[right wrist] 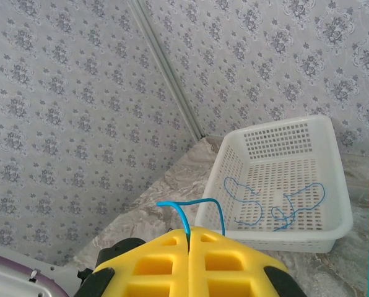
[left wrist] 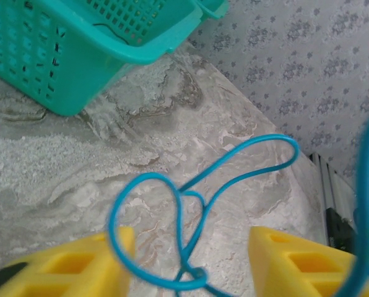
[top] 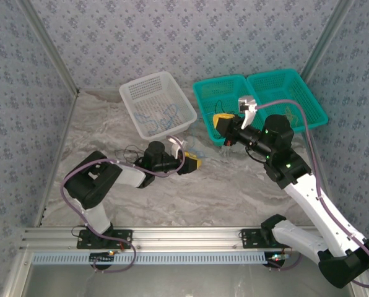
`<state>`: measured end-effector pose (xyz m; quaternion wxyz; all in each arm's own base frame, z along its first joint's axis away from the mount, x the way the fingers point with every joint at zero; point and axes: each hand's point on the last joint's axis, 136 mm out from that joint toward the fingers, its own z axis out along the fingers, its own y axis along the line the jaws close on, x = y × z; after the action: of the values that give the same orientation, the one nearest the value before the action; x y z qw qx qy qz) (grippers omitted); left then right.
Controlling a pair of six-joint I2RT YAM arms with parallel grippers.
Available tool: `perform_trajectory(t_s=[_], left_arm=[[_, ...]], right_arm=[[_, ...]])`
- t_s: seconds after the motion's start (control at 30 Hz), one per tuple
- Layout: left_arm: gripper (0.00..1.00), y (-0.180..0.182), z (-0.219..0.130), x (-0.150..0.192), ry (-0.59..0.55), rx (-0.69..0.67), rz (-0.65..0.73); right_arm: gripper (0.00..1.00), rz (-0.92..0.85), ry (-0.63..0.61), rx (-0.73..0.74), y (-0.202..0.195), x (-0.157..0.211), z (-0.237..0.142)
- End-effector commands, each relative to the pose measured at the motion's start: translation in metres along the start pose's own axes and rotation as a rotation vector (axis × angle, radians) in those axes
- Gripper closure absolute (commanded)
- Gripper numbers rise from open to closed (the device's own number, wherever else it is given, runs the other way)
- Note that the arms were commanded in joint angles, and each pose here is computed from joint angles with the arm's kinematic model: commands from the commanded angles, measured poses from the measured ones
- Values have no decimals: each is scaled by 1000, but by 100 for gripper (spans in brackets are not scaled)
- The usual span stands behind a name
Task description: Untangle the cables
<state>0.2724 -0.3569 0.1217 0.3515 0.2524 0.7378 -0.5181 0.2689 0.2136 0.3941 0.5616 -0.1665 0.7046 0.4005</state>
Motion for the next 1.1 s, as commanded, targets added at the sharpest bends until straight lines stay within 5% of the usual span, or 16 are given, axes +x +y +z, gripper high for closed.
perform_trajectory(t_s=[0.0,0.27,0.53,0.67,0.83,1.07], left_arm=[[64,-8,1,-8,-29,30,43],[85,-5,-2,3,-5,21,35],[90,9,-21,23,38,-76,10],[100,18,-29,22,37,-122,-2],[100,63,-63,-4,-103,-350,-104],[100,107,-158,-45,-363,-677,-246]], right_arm=[[100,-26,-62,-19,13,-24,-8],[100,-47,-103,69,2,-32,-18],[100,-59,-250,565,-69,-62,-94],[100,-21,-338,743,-94,-72,-142],[100,13,-433,949,-114,-73,-196],[100,-36,-471,1213,-132,-70,-253]])
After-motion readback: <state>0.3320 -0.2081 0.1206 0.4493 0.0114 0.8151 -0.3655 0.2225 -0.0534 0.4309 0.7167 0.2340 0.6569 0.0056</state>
